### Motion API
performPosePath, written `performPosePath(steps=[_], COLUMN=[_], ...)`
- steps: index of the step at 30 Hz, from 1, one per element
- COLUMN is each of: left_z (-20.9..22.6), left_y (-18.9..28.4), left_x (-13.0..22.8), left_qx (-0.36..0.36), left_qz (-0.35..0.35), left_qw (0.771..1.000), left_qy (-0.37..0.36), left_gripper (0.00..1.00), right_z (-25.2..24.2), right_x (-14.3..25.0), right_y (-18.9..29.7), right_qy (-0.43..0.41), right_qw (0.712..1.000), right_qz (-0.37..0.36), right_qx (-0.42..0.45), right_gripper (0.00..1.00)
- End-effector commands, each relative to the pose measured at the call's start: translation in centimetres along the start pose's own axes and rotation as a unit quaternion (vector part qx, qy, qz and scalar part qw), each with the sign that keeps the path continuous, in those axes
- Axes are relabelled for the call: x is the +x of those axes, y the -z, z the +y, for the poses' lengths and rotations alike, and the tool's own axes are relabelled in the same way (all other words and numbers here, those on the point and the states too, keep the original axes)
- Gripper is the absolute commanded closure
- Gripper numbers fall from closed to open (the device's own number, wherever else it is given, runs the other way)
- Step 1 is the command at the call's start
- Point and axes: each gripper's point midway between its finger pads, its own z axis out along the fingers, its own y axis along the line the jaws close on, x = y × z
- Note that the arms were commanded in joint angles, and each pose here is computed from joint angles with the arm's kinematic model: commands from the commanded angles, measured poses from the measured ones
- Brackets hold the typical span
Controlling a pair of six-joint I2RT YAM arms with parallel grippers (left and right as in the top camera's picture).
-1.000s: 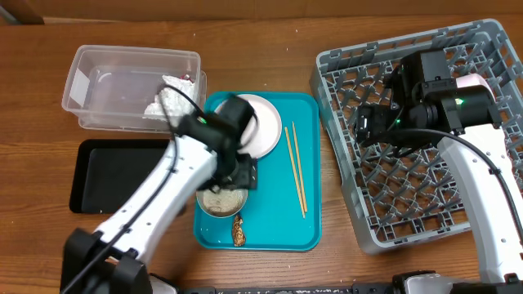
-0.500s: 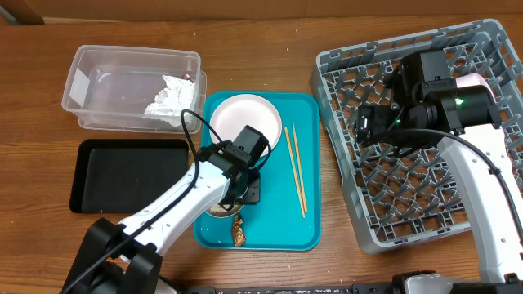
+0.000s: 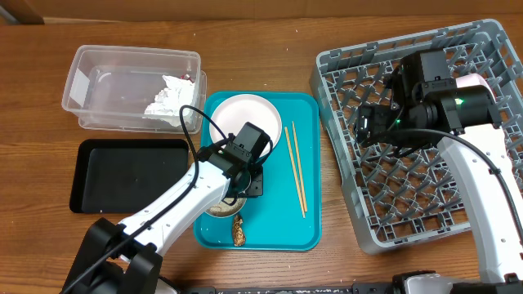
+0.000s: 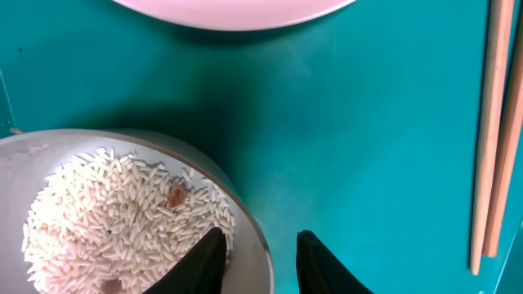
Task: Sort waste into correct bins and load items into the dishwasher
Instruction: 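Grasp the rim of the rice bowl with the left gripper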
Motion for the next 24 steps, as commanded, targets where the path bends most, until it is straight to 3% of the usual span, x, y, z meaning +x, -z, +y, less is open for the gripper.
performPosePath(steps=[1, 10, 17, 24], left_z=[0.4, 1.1, 1.1, 0.8], left_y=[-0.1, -1.3, -1.3, -0.6], left_x=[0.3, 1.8, 1.7, 1.2], left_qx=[-0.010, -0.015, -0.014, -0.013], left_qz=[-0.002, 0.015, 0.014, 0.011], left_qw=[1.000, 1.000, 1.000, 1.000], left_qy=[0.000, 0.000, 0.000, -0.002], left_gripper=[0.69, 0.71, 0.96, 0.96], right_z=[-0.2, -0.2, -0.2, -0.2], right_x=[-0.1, -0.1, 0.0, 0.0], right_y=[0.1, 0.1, 0.1, 0.1], right_qy=[-0.003, -0.003, -0.003, -0.003], right_qw=[1.000, 1.000, 1.000, 1.000], right_qz=[-0.004, -0.002, -0.002, -0.002], right_qx=[0.003, 0.003, 0.003, 0.003], right_gripper=[0.06, 0.06, 0.06, 0.06])
